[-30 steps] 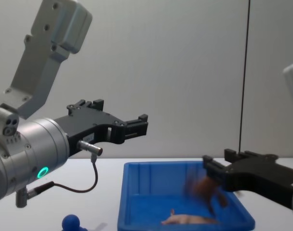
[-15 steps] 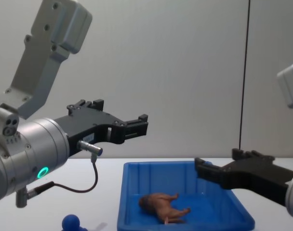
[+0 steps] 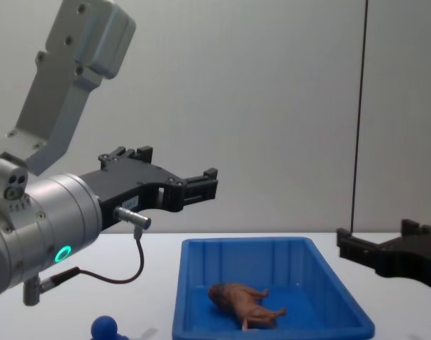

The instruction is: Pick up the two dolls from the table and place them into the box.

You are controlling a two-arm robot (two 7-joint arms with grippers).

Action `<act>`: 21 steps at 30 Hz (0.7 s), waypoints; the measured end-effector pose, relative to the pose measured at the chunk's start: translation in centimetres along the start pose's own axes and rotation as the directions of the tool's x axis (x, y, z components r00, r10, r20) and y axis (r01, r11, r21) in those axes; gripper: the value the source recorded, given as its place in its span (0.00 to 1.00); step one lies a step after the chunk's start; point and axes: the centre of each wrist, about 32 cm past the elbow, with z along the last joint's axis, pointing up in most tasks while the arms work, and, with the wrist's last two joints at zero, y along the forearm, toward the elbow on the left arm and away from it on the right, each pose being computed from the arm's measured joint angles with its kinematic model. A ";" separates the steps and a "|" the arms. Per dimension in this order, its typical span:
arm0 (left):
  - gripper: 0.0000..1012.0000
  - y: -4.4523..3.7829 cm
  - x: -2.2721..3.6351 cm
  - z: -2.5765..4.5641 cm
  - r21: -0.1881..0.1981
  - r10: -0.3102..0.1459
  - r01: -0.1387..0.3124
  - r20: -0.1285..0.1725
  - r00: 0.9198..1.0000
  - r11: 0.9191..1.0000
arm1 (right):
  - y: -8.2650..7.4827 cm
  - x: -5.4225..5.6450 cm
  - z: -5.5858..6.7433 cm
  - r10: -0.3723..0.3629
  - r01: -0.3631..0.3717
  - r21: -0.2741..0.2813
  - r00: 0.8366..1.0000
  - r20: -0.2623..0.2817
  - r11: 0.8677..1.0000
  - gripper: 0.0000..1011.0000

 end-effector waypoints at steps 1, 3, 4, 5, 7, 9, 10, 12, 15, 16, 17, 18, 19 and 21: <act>0.99 0.00 0.00 0.00 0.000 0.000 0.000 0.000 1.000 1.000 | -0.1 0.0 0.0 -0.005 0.005 0.001 1.000 -0.001 1.000 0.99; 0.99 0.00 0.00 0.00 0.000 0.000 0.000 0.000 1.000 1.000 | -0.4 0.2 0.0 -0.019 0.019 0.004 1.000 -0.005 1.000 0.99; 0.99 0.00 0.00 0.00 0.000 0.000 0.000 0.000 1.000 1.000 | -0.5 0.2 0.0 -0.024 0.024 0.005 1.000 -0.007 1.000 0.99; 0.99 0.00 0.00 0.00 0.000 0.000 0.000 0.000 1.000 1.000 | -0.7 0.3 0.0 -0.032 0.032 0.006 0.999 -0.009 0.999 0.99; 0.99 0.00 0.00 0.00 0.000 0.000 0.000 0.000 1.000 1.000 | -0.8 0.3 -0.1 -0.038 0.038 0.008 0.999 -0.011 0.999 0.99; 0.99 0.01 -0.01 -0.01 0.001 0.000 0.000 0.000 1.000 1.000 | -0.9 0.4 -0.1 -0.044 0.044 0.008 0.999 -0.013 0.999 0.99; 0.99 0.02 -0.01 -0.02 0.002 0.000 0.000 -0.001 1.000 1.000 | -1.0 0.4 -0.1 -0.046 0.047 0.009 0.999 -0.014 0.999 0.99; 0.99 0.08 0.01 -0.05 0.007 0.003 -0.003 -0.003 1.000 1.000 | -1.2 0.5 -0.1 -0.053 0.054 0.010 0.998 -0.016 0.999 0.99; 0.99 0.24 0.08 -0.07 0.016 0.011 -0.011 -0.008 1.000 1.000 | -1.4 0.5 -0.1 -0.063 0.063 0.011 0.998 -0.019 0.998 0.99; 0.99 0.35 0.15 -0.09 0.022 0.017 -0.017 -0.011 1.000 1.000 | -1.4 0.5 -0.1 -0.065 0.065 0.012 0.998 -0.019 0.998 0.99; 0.99 0.41 0.17 -0.10 0.024 0.019 -0.019 -0.012 1.000 1.000 | -1.4 0.6 -0.1 -0.066 0.067 0.012 0.998 -0.020 0.998 0.99; 0.99 0.48 0.21 -0.11 0.028 0.023 -0.022 -0.015 1.000 0.999 | -1.5 0.6 -0.1 -0.068 0.068 0.013 0.997 -0.020 0.998 0.99; 0.99 0.62 0.29 -0.13 0.034 0.029 -0.029 -0.018 0.999 0.999 | -1.5 0.6 -0.1 -0.070 0.071 0.013 0.997 -0.021 0.997 0.99; 0.99 0.81 0.38 -0.17 0.042 0.036 -0.035 -0.022 0.999 0.998 | -1.6 0.6 -0.1 -0.072 0.073 0.013 0.997 -0.021 0.997 0.99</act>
